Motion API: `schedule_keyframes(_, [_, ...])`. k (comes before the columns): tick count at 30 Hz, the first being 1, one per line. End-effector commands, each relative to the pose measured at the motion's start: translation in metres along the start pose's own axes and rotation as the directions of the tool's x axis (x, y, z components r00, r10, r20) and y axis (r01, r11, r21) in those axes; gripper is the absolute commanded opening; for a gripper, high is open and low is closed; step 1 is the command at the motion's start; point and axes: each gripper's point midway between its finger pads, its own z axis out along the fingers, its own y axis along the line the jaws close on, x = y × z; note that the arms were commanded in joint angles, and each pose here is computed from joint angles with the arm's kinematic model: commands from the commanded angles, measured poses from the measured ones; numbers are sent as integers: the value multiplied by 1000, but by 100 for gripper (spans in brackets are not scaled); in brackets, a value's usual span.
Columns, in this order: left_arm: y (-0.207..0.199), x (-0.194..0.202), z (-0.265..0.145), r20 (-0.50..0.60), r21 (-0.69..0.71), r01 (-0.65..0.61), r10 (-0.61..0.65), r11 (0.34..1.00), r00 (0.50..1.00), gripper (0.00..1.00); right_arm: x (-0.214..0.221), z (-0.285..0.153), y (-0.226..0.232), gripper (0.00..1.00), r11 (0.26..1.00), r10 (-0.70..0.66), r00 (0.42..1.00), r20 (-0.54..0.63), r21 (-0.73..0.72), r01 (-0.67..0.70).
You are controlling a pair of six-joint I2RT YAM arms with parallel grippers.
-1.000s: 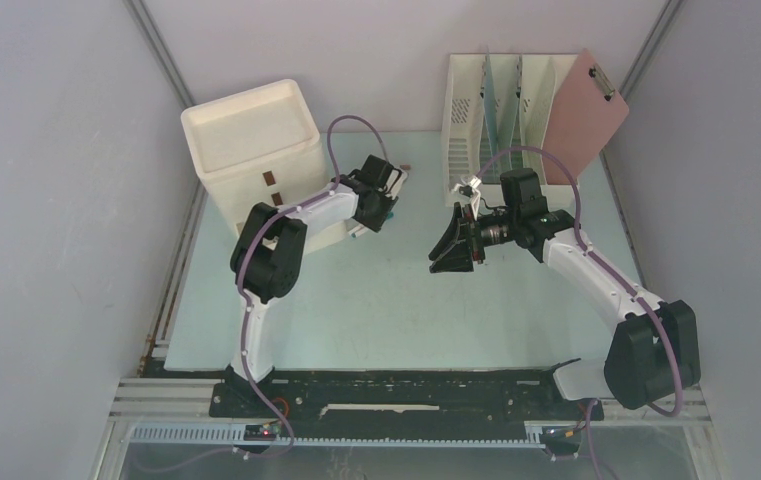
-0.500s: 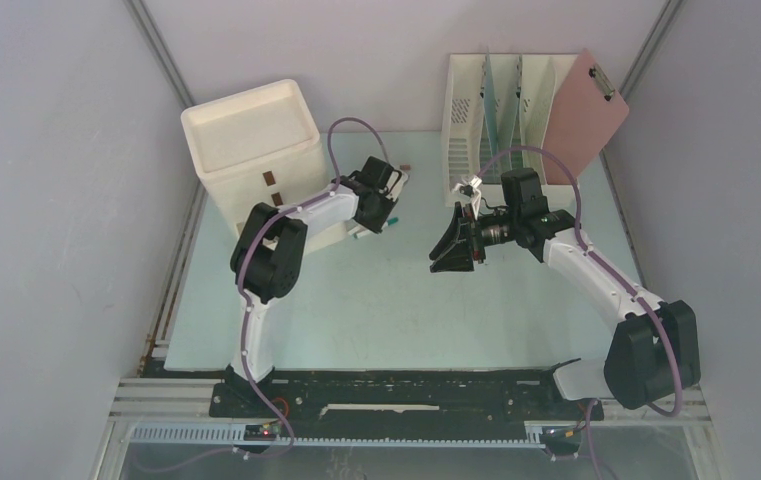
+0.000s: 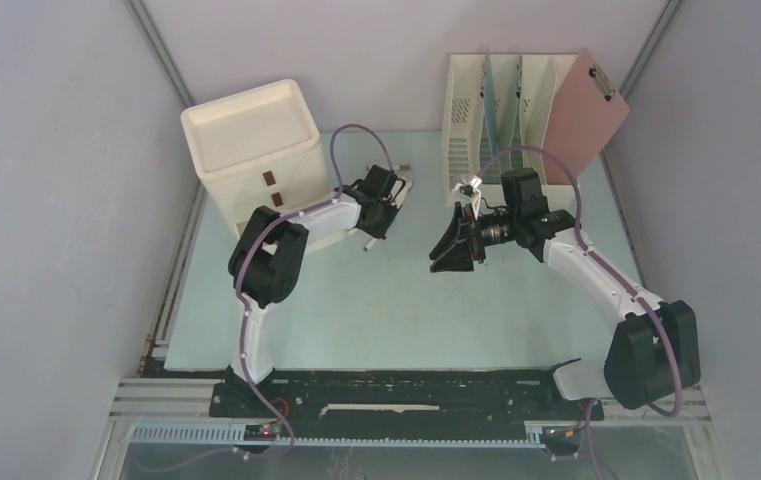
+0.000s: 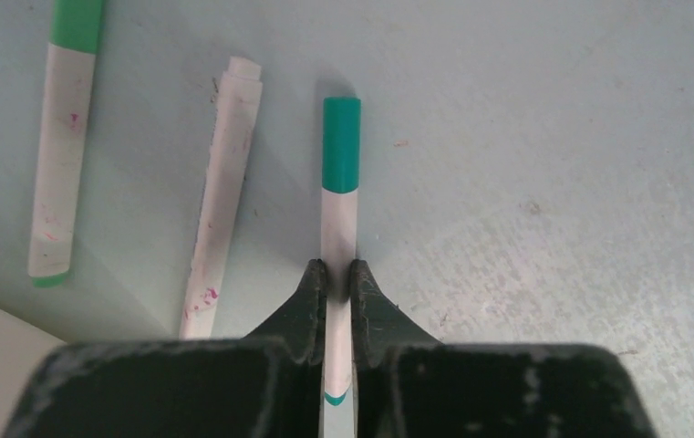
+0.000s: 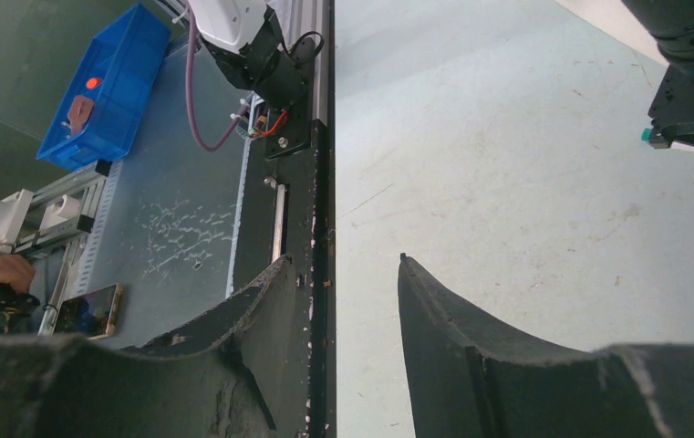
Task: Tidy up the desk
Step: Pick up the stationery from the center of the board.
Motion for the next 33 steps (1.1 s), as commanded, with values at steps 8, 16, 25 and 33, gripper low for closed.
schedule_keyframes(8, [-39, -15, -77, 214, 135, 112, -139, 985, 967, 0, -20, -7, 8, 53, 996, -91, 996, 25, 2, 91])
schedule_keyframes(16, [-63, -23, -146, 484, 377, 204, -380, 904, 789, 0, -18, -3, 11, 53, 994, -113, 993, 10, 7, 113])
schedule_keyframes(25, [-78, -11, -220, 547, 686, 229, -697, 691, 464, 0, -24, 14, 10, 53, 991, -114, 993, -10, 75, 115])
schedule_keyframes(33, [-60, -1, -273, 512, 815, 246, -851, 525, 120, 0, -27, 24, -2, 57, 992, -20, 997, 75, 123, 11])
